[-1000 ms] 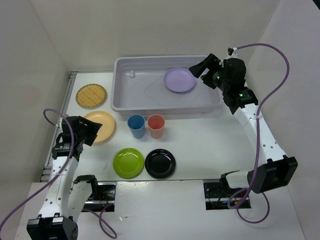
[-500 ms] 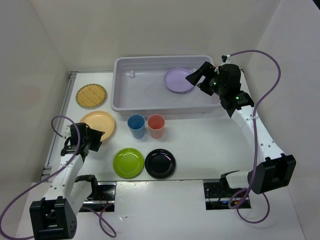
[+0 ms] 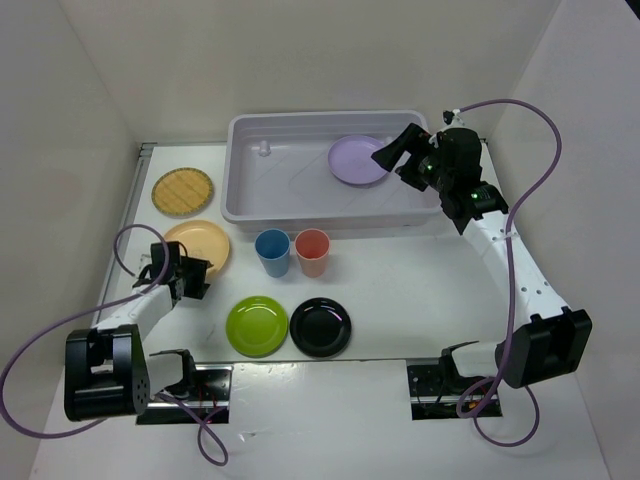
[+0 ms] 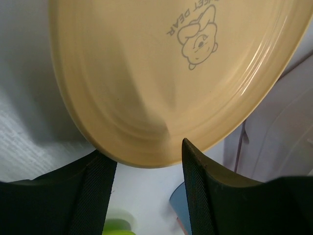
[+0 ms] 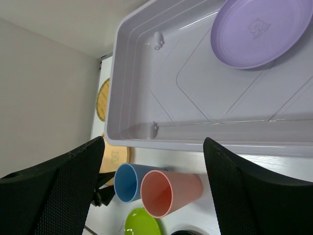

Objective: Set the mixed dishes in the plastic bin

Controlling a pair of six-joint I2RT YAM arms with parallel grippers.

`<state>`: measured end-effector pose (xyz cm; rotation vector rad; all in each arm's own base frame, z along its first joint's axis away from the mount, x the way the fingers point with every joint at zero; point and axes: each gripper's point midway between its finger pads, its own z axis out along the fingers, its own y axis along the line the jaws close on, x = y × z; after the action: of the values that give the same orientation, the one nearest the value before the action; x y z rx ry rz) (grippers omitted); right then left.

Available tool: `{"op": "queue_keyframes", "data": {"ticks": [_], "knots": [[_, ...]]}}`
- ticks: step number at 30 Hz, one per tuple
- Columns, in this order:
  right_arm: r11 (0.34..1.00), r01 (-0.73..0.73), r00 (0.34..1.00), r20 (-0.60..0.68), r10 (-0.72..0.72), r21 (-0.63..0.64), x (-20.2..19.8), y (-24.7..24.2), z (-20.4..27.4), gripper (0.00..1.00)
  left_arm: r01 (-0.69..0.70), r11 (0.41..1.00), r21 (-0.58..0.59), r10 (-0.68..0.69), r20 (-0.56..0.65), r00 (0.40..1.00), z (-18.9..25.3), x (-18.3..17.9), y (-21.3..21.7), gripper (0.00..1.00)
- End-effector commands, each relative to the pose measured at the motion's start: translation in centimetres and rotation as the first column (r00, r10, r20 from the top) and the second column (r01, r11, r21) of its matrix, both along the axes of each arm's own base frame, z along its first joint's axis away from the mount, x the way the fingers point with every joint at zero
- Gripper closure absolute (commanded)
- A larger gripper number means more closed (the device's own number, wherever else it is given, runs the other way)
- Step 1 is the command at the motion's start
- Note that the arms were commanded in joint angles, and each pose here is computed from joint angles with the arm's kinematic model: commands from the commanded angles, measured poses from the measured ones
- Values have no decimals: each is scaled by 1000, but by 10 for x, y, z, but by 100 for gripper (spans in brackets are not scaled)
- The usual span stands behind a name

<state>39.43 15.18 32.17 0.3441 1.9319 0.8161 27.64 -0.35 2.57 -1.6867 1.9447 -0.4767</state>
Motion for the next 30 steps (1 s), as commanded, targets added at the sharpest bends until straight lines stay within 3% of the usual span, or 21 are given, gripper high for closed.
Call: {"op": "queue_keyframes", "data": {"ticks": [1, 4, 14, 21, 24, 26, 30], "knots": [[1000, -4, 997, 76, 5, -7, 0, 1, 24, 14, -30, 1000, 0, 30, 19, 999, -1, 11, 5, 38], [1000, 5, 998, 68, -4, -12, 2, 0, 23, 14, -44, 999, 2, 44, 9, 999, -4, 14, 8, 42], [1000, 12, 996, 88, -10, -18, 2, -1, 33, 14, -103, 995, 6, 103, -23, 994, -7, 7, 17, 74], [1000, 12, 997, 81, -10, -20, 3, -1, 34, 14, -97, 995, 38, 100, -84, 992, -6, -14, 22, 81], [1000, 10, 995, 94, -7, -25, 1, -2, 39, 14, -121, 992, 44, 123, -42, 991, 4, -19, 25, 88], [999, 19, 995, 94, -17, -25, 2, -6, 39, 14, -147, 988, 47, 148, 0, 989, 14, -23, 28, 98], [1000, 10, 996, 94, -8, -23, -2, -5, 40, 14, -170, 982, 87, 165, 59, 984, 34, -31, 35, 100]]}}
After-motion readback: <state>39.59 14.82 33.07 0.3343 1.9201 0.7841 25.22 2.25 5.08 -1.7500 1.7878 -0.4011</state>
